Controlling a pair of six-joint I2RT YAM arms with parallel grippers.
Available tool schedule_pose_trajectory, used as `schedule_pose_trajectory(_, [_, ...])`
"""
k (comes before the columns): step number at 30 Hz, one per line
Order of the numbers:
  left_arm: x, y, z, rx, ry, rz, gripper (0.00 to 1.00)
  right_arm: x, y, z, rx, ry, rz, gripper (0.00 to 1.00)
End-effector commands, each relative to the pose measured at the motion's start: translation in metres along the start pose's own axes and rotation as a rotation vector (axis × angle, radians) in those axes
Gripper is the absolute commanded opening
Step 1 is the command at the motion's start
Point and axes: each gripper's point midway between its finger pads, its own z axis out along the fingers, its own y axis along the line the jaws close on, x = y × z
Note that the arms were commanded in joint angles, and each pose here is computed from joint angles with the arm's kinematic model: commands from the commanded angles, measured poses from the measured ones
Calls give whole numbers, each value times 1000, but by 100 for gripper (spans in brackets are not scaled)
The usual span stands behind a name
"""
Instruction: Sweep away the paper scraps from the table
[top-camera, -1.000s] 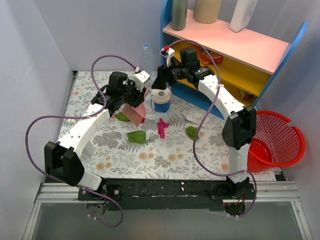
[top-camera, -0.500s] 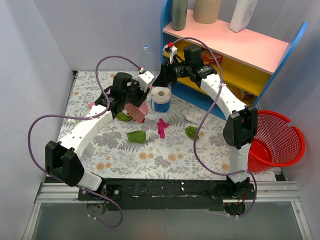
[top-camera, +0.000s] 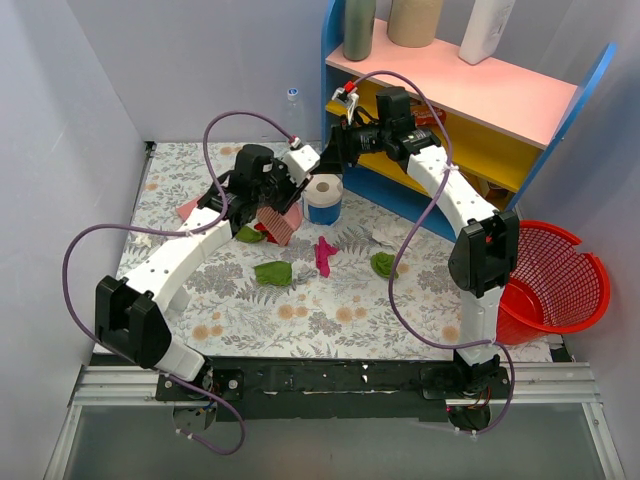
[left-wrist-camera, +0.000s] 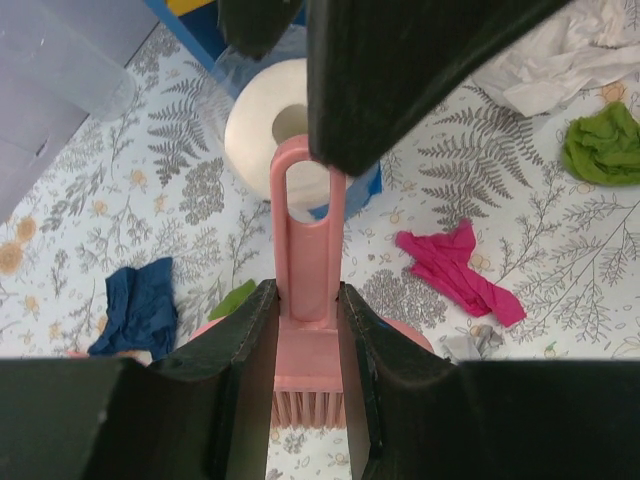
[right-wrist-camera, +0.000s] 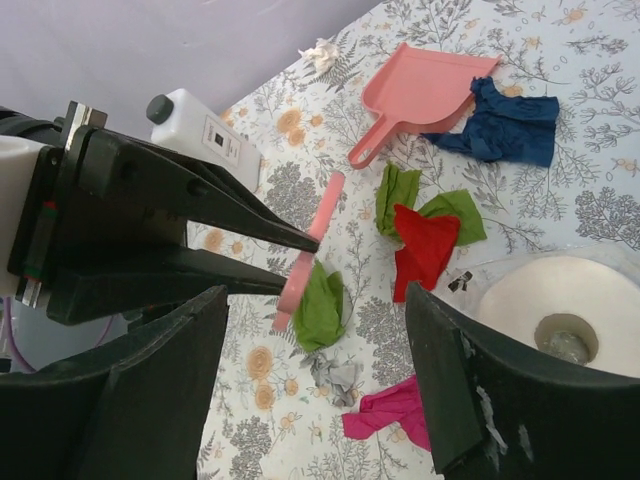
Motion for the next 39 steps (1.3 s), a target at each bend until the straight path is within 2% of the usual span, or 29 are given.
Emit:
schedule_pose_trajectory(1, [-37, 3, -1, 4, -87, 62, 0, -6, 4, 1, -43, -12, -8, 73])
schedule_pose_trajectory(12, [-48, 3, 3, -41, -119, 86, 0, -1, -7, 2, 20, -3, 3, 66])
schedule_pose_trajectory(16, [-51, 0, 2, -48, -131, 101, 0, 3, -10, 3, 36, 4, 5, 60])
schedule_pose_trajectory(24, [-53, 9, 2, -121, -144, 103, 0, 2, -9, 4, 35, 5, -1, 57])
schedule_pose_trajectory(30, [-56, 11, 6, -144, -153, 117, 0, 3, -11, 4, 42, 6, 1, 46])
schedule_pose_trajectory(36, [-56, 6, 8, -126, -160, 111, 0, 3, -13, 4, 50, 3, -11, 26])
schedule_pose_trajectory(37, [-57, 7, 9, -127, -160, 109, 4, 1, -12, 3, 56, -1, -20, 18])
schedule_pose_trajectory(39, [-49, 6, 13, -129, -135, 90, 36, -2, -19, 0, 107, -12, -33, 12])
